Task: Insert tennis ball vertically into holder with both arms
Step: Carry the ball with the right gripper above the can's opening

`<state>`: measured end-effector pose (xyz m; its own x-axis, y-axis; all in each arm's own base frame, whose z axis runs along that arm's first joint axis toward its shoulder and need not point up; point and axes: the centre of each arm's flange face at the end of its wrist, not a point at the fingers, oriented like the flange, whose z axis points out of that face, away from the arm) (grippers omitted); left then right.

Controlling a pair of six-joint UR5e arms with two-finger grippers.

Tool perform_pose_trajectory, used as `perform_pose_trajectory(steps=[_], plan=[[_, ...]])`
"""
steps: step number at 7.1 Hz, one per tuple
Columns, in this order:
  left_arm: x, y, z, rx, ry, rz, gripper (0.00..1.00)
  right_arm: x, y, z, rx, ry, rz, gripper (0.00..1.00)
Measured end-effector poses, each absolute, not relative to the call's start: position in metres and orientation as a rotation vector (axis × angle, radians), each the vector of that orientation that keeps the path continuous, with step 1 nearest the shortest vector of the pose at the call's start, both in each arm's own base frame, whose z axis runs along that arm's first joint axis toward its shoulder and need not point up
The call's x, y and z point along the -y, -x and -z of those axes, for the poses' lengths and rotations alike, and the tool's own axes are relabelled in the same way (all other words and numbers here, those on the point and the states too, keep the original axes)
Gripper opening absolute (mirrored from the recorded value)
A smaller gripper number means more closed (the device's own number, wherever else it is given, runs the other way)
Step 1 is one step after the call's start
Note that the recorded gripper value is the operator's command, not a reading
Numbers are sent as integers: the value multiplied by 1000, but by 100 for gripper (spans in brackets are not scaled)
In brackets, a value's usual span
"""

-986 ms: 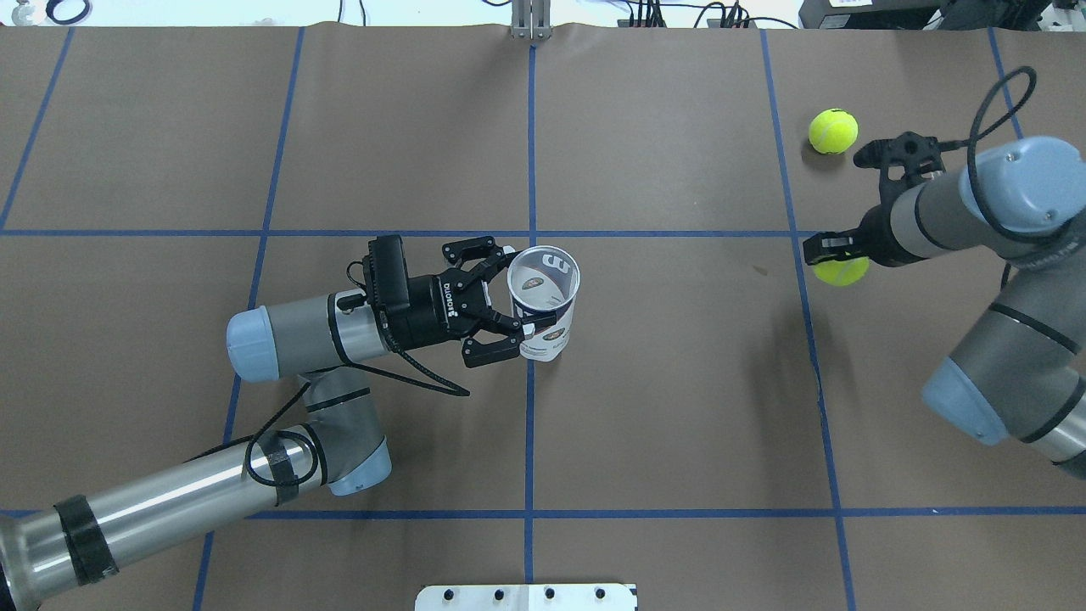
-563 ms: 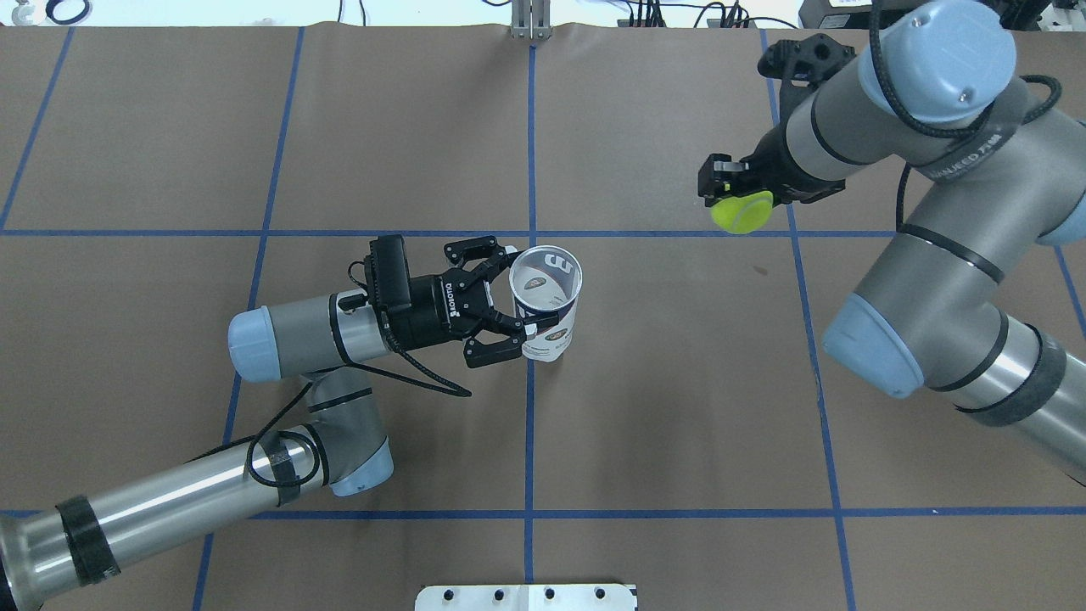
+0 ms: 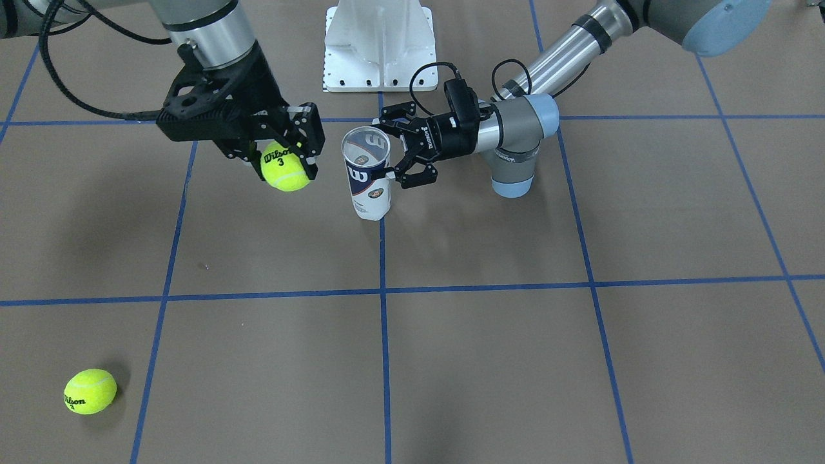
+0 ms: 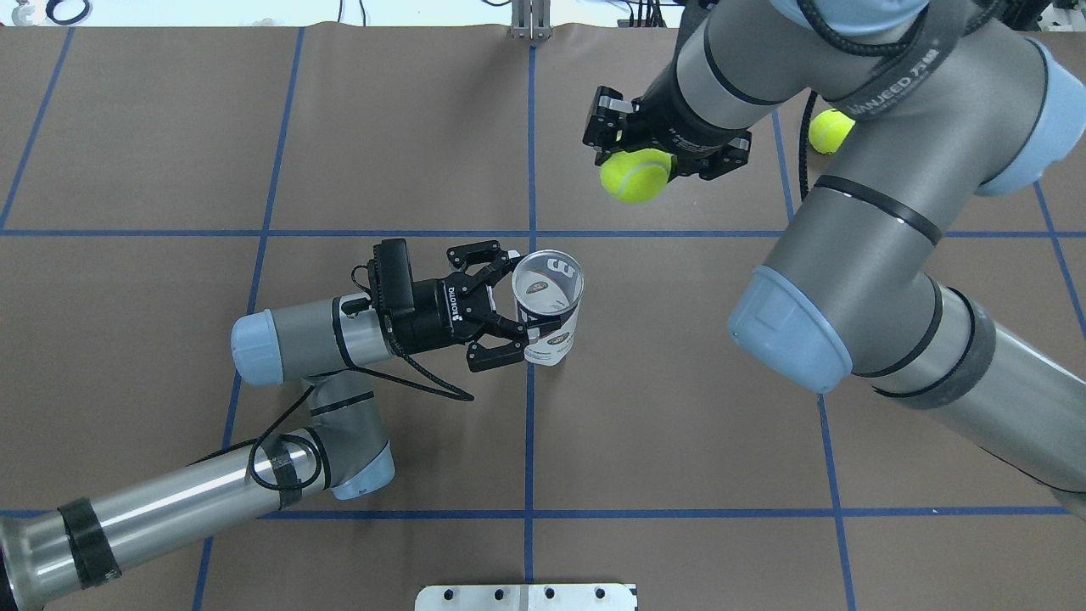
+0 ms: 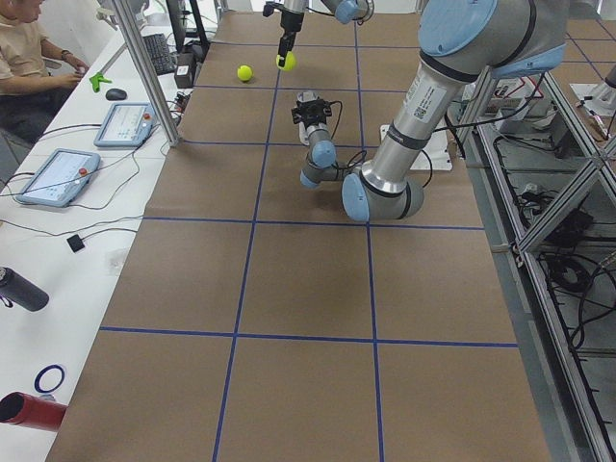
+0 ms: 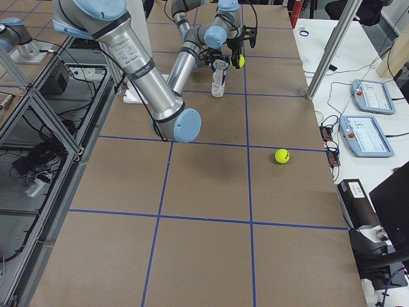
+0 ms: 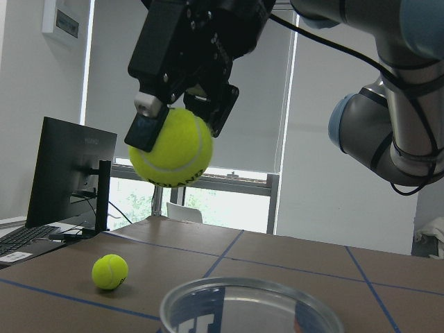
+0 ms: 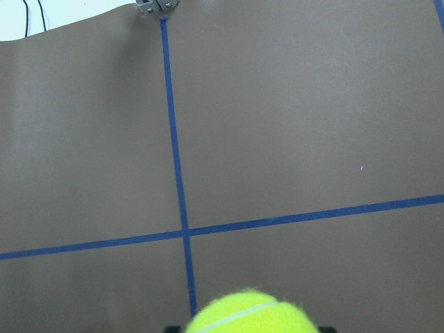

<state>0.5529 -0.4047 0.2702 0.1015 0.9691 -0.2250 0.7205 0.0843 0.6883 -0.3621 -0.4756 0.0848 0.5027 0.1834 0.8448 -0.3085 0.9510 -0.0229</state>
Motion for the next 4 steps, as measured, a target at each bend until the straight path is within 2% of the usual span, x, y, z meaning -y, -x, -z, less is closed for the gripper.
perform_pose_trajectory(steps=[2,4], plan=[[402,-555,-271,-1675,-1685,-460,83,447,393,-44,979,-83,-331,0],[400,-557,-270,-1680,-1683,-460,82,423,427,-39,907,-86,-343,0]])
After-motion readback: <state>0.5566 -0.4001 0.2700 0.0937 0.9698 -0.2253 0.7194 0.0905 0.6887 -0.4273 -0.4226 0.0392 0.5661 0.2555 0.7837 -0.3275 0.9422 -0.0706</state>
